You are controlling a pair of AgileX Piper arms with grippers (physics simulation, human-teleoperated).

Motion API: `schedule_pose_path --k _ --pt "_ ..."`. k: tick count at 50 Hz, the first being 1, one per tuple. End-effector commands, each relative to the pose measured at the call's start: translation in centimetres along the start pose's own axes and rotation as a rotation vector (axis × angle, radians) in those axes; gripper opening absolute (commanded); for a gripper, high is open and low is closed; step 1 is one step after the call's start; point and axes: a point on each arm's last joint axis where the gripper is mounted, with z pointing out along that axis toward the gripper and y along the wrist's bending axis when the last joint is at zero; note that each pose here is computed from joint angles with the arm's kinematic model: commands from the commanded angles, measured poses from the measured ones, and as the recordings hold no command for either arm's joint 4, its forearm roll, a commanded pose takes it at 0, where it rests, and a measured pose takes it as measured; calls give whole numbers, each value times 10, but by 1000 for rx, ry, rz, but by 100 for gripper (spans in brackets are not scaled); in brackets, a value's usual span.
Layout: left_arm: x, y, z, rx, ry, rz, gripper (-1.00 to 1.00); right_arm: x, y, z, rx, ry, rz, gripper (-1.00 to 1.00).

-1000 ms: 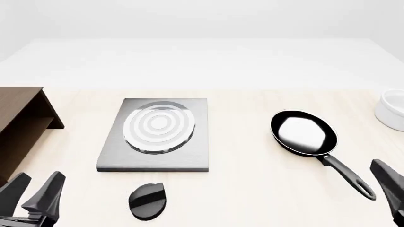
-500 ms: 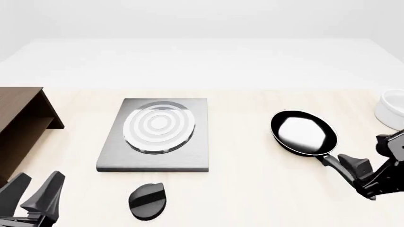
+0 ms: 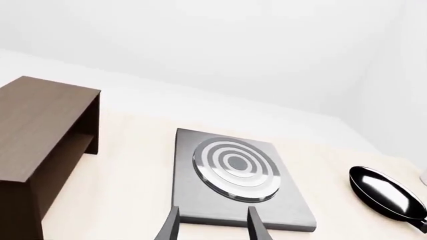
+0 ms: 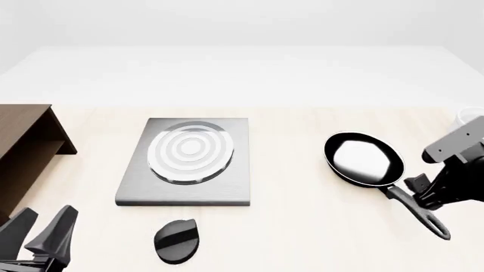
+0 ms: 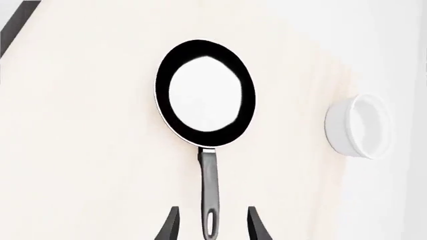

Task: Turn on the stove and put the frying pan on it.

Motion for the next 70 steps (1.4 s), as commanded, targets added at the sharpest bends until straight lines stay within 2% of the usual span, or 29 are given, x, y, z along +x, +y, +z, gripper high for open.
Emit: schedule_pose_path --k 1,13,19,32,60,70 --pt "0 0 0 -2 1 -5 100 3 -14 29 7 62 -6 100" --pt "0 0 0 -4 2 -10 100 7 -15 45 -2 86 -5 100" --pt "0 0 0 -5 1 -7 100 11 -4 56 -32 93 -5 100" --pt "0 0 0 -5 0 -3 100 23 5 80 -51 116 6 100" --pt "0 0 0 -4 -1 -4 100 61 5 128 -56 208 33 100" --pt "0 0 0 -4 0 -6 100 74 -4 140 -41 241 35 100"
